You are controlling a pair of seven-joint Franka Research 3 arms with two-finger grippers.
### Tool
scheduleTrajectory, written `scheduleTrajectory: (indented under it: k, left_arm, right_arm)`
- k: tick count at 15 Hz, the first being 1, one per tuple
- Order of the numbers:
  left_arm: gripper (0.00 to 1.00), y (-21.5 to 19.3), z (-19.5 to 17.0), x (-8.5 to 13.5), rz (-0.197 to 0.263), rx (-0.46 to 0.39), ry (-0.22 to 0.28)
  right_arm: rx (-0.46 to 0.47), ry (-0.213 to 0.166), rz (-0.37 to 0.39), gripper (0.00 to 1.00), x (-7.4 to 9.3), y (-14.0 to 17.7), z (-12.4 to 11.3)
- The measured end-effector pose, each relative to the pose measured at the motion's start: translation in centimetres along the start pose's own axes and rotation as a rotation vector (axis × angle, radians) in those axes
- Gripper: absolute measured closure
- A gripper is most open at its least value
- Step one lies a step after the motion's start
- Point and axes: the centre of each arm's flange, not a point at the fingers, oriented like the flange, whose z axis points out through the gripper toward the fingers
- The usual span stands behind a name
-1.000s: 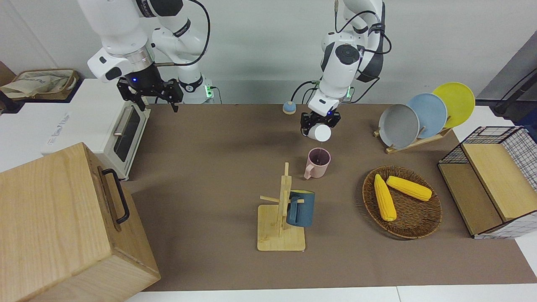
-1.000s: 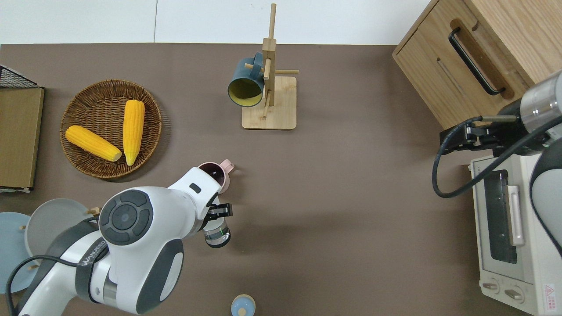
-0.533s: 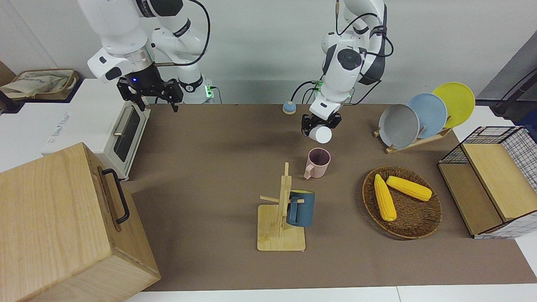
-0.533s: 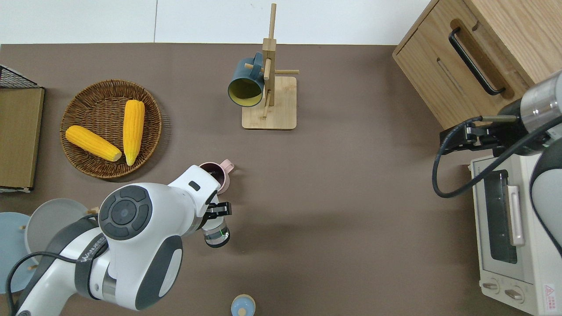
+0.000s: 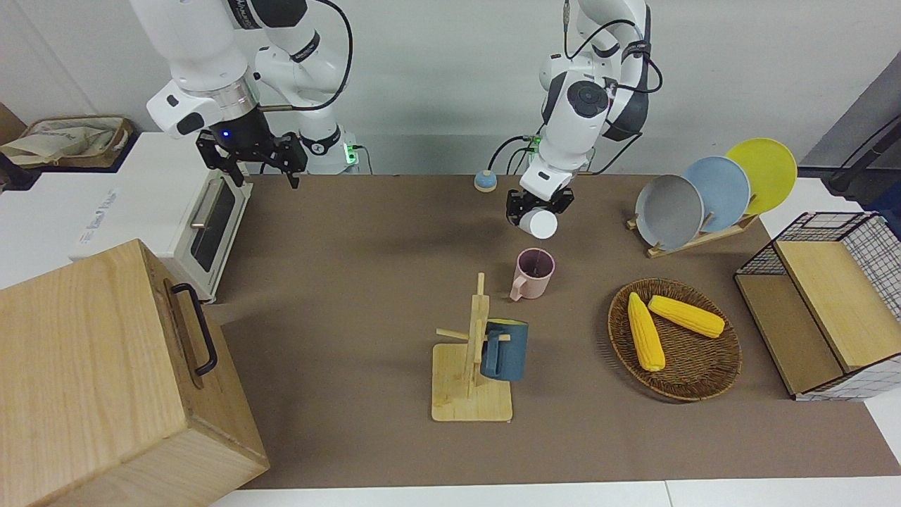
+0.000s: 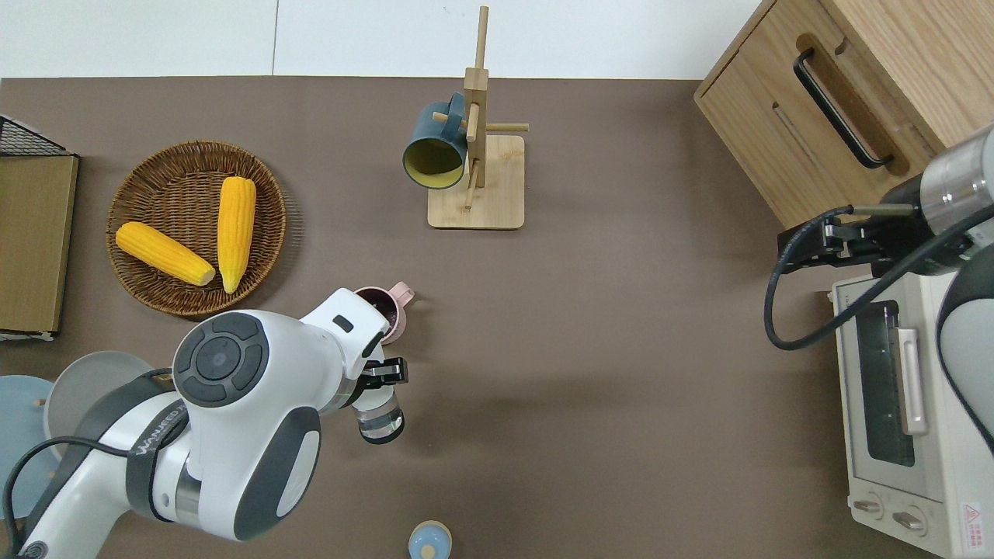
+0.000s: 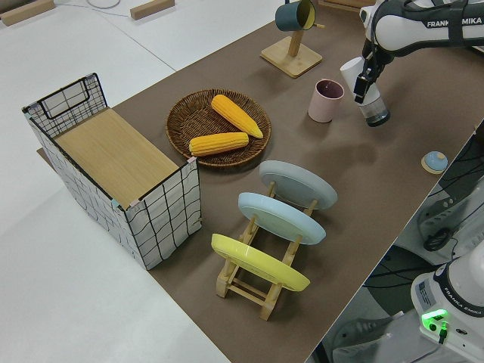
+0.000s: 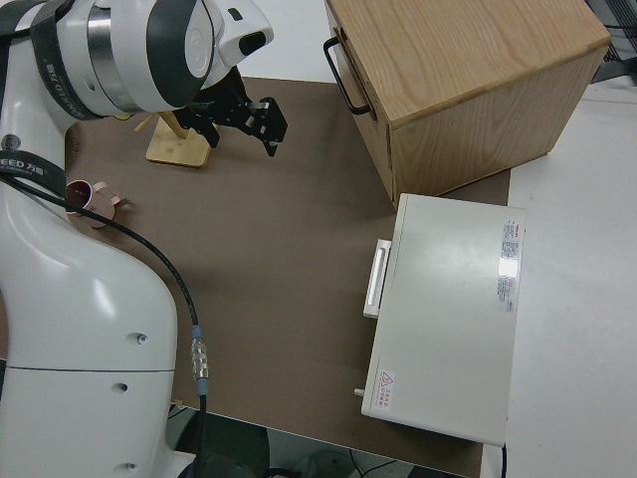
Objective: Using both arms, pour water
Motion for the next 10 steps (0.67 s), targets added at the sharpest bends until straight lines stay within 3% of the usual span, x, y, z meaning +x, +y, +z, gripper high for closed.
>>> scheduleTrajectory:
  k: [10]
  left_arm:
    - [0.36,-0.3,-0.9,1.3,0.003,0.035,-0.051]
  right_arm:
    - [0.000,0.000,0.000,0.00,0.0,0.0,0.0]
